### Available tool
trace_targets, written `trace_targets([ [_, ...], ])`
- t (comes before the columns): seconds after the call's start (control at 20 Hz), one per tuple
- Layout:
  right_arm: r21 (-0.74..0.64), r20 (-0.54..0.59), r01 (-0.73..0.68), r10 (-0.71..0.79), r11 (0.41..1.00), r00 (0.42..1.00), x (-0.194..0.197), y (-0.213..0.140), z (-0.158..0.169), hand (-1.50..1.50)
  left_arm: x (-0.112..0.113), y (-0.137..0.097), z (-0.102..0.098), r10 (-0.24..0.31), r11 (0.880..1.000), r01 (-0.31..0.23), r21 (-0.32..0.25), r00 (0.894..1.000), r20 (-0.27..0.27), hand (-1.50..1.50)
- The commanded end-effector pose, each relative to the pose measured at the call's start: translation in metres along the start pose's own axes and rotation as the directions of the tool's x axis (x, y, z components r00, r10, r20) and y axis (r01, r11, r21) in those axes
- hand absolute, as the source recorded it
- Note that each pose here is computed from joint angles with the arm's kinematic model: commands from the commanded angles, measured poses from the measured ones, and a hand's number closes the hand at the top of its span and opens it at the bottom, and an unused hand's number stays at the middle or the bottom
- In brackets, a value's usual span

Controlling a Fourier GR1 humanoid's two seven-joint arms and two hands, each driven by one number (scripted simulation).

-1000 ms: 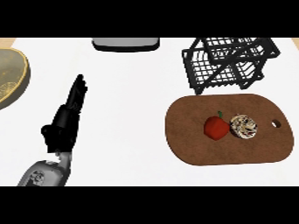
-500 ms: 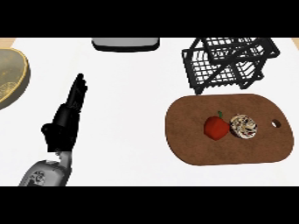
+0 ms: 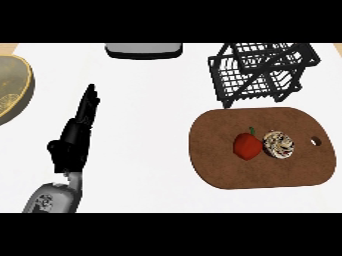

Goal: Pick the cupcake from the cutting board and place it in the tiered basket

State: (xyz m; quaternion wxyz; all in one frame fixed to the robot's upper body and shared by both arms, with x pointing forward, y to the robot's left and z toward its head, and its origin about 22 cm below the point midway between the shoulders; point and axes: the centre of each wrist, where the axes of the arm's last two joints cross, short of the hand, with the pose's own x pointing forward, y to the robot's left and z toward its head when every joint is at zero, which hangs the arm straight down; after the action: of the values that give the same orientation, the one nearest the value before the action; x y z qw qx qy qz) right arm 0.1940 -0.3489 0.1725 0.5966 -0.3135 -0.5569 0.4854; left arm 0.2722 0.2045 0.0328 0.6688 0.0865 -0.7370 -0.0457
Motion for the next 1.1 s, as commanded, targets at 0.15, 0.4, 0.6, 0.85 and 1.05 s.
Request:
trace_targets([
  [0.15,0.019,-0.046,0.024,-0.023,1.0,0.999,-0.023,0.022,-0.024,-1.5,-0.001,-0.009,0.016,-0.011,1.0,0.011,-0.001,1.0,0.02,0.0],
  [0.4,0.063,-0.044,0.047,-0.044,0.997,0.998,-0.014,0.016,-0.014,-1.5,0.009,0.007,-0.021,0.016,1.0,-0.016,0.002,1.0,-0.011,0.0],
  [0.6,0.039,0.002,0.057,-0.057,0.998,0.998,-0.027,0.029,-0.011,-1.5,0.005,-0.009,-0.012,-0.005,1.0,0.005,-0.005,1.0,0.0,0.0],
  [0.85,0.055,0.007,0.07,-0.07,0.996,0.998,-0.032,0.044,-0.038,-1.5,0.001,0.001,0.006,-0.004,1.0,0.004,0.009,1.0,-0.001,0.0],
  [1.05,0.069,0.021,0.074,-0.075,0.995,0.997,-0.044,0.045,-0.043,-1.5,-0.009,-0.002,-0.001,0.002,1.0,-0.003,-0.01,1.0,-0.006,0.0],
])
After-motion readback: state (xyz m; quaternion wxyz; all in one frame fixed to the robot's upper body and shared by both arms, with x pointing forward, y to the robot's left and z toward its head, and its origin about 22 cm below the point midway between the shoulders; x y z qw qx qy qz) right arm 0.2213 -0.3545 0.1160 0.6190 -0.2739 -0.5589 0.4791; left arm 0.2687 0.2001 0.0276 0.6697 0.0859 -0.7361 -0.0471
